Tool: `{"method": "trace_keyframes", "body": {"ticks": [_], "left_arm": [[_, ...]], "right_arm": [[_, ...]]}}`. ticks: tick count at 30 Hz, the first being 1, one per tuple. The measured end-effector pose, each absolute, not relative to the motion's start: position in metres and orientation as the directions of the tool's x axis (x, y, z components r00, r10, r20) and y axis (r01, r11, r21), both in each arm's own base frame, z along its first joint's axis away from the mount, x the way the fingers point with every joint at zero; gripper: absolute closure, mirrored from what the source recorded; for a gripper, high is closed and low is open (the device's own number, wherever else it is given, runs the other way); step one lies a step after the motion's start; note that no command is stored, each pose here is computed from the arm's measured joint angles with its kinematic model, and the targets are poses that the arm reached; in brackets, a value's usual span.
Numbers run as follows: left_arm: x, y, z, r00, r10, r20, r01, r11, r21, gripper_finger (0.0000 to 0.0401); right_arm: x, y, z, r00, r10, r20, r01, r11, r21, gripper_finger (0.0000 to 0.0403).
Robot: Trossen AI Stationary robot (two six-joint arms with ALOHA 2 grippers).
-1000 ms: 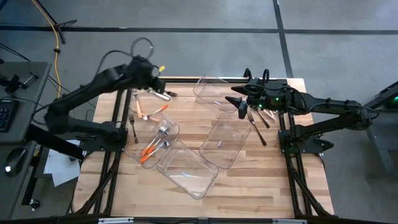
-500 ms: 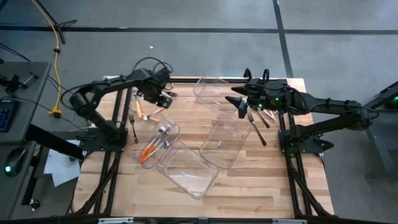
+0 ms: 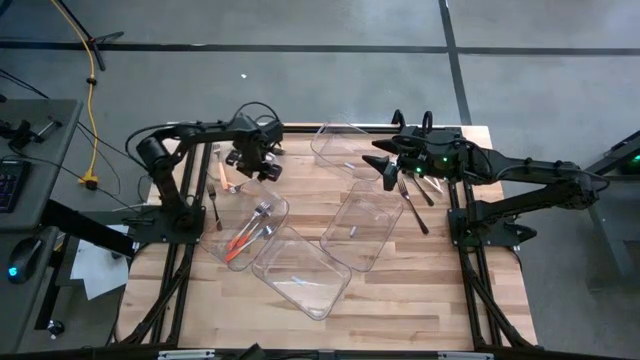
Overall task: Sort silverware by color (type)
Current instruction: Put the orange fork into the middle left transparent bin
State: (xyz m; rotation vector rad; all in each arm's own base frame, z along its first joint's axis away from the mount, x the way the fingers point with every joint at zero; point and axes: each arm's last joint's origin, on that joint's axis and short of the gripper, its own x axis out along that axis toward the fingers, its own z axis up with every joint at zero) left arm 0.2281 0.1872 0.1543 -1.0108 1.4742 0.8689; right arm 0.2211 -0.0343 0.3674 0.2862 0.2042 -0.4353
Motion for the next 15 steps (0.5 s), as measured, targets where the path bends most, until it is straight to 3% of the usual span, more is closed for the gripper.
{"method": "trace_keyframes", "body": {"ticks": [15], "left_arm": [[0.229, 0.188, 0.161, -0.008, -0.088, -0.996, -0.921, 0.39, -0.026, 0.0229]], "right_arm": [[0.221, -0.034, 0.367, 0.886, -0.387, -0.255, 0.443, 0.869, 0.221, 0.0153]]}}
